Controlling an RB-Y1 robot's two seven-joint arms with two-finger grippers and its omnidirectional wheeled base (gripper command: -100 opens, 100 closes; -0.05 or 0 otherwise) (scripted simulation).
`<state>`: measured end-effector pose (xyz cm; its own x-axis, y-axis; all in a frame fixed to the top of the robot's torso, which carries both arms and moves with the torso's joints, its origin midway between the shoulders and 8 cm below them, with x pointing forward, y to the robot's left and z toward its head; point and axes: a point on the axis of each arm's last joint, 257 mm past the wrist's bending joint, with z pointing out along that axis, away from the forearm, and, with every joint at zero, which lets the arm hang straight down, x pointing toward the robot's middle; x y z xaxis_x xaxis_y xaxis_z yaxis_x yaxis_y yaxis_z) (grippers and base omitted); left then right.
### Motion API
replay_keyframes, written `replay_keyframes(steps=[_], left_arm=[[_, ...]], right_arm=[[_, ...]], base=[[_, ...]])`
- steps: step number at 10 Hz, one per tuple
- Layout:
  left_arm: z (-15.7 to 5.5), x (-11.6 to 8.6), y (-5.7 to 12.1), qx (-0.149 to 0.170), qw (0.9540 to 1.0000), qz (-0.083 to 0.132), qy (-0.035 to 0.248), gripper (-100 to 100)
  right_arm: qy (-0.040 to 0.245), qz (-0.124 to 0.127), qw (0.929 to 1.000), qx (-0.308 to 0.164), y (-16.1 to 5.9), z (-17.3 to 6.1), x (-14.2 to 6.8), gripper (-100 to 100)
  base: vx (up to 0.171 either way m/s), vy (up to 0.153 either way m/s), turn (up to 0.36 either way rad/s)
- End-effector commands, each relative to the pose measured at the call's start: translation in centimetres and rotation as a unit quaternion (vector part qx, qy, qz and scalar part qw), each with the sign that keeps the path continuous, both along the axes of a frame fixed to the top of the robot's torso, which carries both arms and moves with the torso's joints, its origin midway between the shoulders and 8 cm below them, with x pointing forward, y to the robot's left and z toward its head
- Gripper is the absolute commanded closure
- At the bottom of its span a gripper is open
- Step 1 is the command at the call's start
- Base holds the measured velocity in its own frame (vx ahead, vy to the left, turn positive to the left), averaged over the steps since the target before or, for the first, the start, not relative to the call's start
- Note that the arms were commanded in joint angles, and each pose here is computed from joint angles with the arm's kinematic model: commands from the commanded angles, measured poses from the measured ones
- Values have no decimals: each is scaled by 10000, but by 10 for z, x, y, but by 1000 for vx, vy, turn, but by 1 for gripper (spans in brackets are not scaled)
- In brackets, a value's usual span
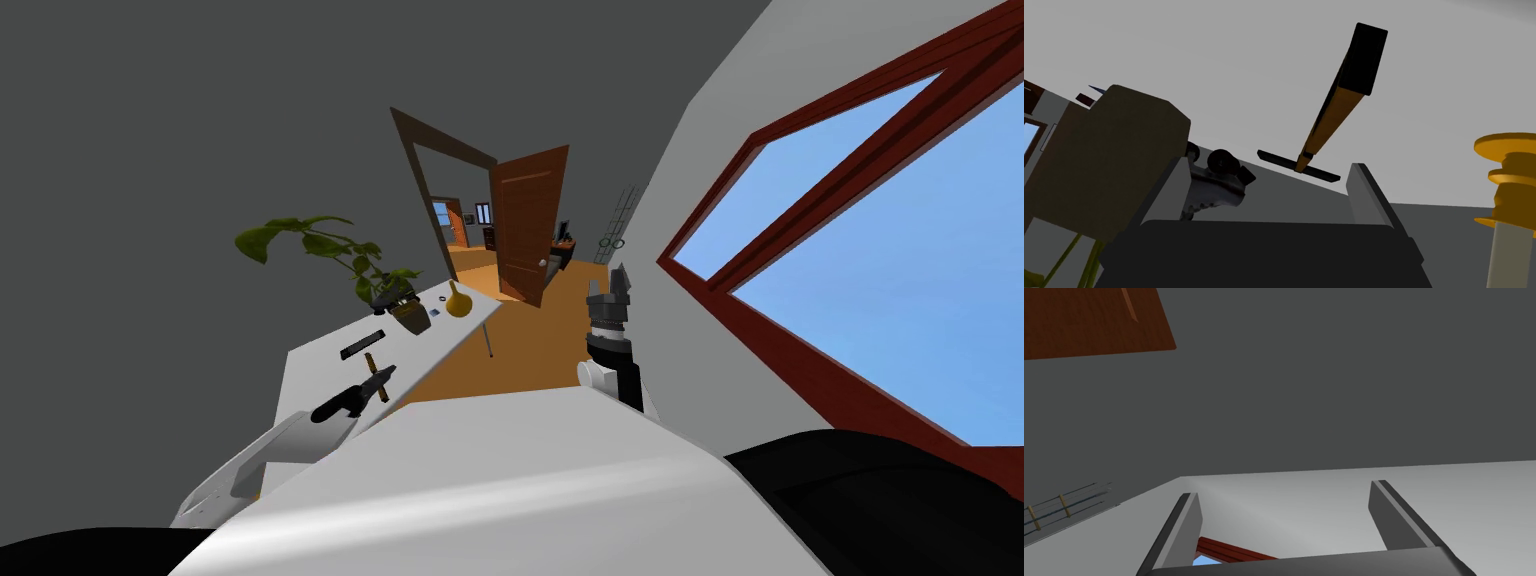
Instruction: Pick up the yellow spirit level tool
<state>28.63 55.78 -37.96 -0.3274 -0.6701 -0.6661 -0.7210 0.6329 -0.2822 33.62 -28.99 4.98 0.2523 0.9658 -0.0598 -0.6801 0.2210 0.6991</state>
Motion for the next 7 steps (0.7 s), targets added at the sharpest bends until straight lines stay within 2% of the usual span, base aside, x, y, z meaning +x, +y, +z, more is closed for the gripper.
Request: replay_keyframes(steps=[1,4,6,7], left_arm=[[-8,-16,12,37,9995,91,294,-100],[-20,-41,31,104,9969,236,744,-100],[-27,-67,53,208,9919,397,1191,-100],[-28,-75,60,254,9898,448,1327,-100]], right_arm=[[0,0,10000,0,0,0,0,0],[0,0,10000,0,0,0,0,0],[0,0,10000,0,0,0,0,0],[0,0,10000,0,0,0,0,0]], base=[[115,60,-65],[113,61,-59],[132,84,-85],[120,57,-70]])
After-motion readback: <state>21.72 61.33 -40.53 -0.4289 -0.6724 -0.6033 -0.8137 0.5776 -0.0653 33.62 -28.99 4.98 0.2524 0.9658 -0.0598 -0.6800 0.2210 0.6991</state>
